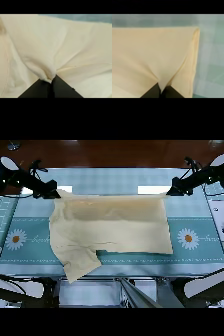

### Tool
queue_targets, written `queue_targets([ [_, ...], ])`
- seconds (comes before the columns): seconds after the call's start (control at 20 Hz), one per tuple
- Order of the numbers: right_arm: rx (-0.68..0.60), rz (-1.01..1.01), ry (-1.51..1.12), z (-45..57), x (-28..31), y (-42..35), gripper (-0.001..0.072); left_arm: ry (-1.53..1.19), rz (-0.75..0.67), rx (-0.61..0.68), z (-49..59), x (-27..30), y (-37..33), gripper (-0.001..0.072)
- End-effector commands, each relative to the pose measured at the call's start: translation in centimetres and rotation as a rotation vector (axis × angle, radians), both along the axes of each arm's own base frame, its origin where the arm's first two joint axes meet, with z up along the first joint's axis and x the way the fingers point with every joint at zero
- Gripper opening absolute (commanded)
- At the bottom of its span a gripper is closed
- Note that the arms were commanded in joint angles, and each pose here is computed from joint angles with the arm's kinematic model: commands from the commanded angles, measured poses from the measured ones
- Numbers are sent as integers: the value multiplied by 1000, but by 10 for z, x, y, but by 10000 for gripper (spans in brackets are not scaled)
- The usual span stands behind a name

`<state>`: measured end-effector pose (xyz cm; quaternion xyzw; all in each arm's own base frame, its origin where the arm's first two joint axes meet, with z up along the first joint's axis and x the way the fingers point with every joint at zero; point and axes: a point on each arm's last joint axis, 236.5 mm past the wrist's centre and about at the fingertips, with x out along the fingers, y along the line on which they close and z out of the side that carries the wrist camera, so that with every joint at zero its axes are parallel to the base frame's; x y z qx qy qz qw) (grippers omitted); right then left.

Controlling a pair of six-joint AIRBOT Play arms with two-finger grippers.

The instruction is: Fold the shirts.

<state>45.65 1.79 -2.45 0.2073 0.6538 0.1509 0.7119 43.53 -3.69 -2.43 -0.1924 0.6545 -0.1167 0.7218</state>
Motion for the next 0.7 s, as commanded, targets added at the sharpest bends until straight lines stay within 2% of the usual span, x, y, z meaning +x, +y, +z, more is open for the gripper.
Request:
queue_targets([
  [0.0,-38,15,130,-36,-34,-5,32,159,-44,9,-35,-46,0,18],
  [0.55,-18,-32,108,-49,-28,-1,32,233,-44,-3,-56,-70,-5,22],
  [0.6,-13,-43,113,-48,-28,0,104,248,-47,-9,-55,-73,-6,235],
  [0.65,-10,-51,127,-47,-30,0,432,265,-57,-15,-53,-78,-7,701],
])
